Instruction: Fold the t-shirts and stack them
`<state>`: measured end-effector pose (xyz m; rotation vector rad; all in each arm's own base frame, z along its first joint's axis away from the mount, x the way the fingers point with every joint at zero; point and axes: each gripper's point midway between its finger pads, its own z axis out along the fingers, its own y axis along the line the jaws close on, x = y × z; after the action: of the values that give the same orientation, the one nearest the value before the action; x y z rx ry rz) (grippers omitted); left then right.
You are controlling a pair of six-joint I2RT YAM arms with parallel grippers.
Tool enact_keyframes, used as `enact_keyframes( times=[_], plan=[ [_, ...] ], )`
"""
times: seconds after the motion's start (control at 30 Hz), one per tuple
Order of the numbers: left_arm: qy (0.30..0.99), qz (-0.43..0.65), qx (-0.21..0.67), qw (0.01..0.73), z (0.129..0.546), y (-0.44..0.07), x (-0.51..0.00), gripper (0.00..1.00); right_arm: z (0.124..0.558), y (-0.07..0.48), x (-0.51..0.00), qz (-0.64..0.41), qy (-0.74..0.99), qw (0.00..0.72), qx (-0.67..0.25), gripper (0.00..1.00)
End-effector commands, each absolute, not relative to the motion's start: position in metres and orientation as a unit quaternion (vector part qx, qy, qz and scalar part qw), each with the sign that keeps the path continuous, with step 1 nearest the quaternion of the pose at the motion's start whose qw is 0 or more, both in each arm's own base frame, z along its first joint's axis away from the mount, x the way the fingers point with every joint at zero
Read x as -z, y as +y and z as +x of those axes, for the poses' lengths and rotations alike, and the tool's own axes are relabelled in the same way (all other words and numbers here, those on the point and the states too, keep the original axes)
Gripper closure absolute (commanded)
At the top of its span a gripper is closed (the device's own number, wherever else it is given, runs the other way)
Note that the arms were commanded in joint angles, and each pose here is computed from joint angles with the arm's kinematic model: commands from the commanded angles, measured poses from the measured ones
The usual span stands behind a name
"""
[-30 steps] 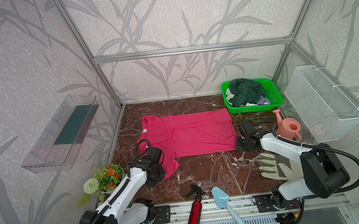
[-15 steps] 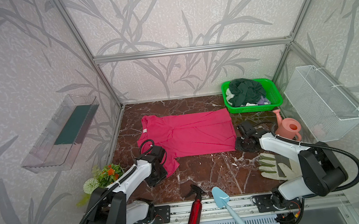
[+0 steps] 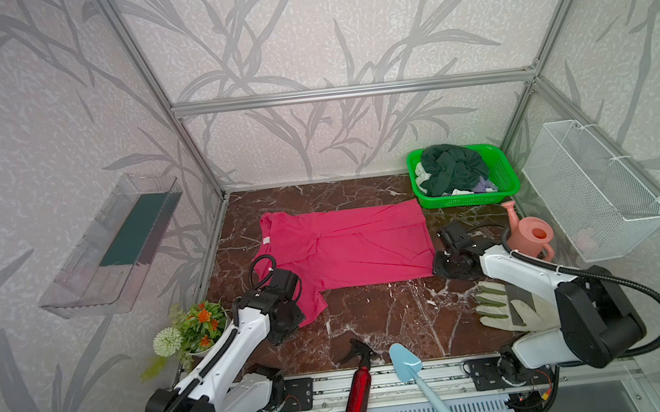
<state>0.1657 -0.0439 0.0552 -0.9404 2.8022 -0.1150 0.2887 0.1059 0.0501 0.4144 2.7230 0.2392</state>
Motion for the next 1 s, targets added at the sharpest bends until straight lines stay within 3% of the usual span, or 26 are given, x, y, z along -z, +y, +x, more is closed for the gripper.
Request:
enact_keyframes(
  times=[0.0,0.37,0.97],
  plan=[
    [0.935,-0.332,0.052,0.117,0.163,-0.041,-0.083,1.00,0.276,0.103,-0.049,0.155,0.969,0.174,-0.083,1.00],
    [0.925,-0.330,0.049,0.183,0.176,-0.030,-0.125,1.00,0.266,0.098,-0.057,0.177,0.968,0.164,-0.076,1.00],
    [0.915,-0.327,0.016,0.236,0.280,0.001,-0.152,1.00,0.329,0.089,-0.087,0.194,0.959,0.200,-0.048,1.00]
  ],
)
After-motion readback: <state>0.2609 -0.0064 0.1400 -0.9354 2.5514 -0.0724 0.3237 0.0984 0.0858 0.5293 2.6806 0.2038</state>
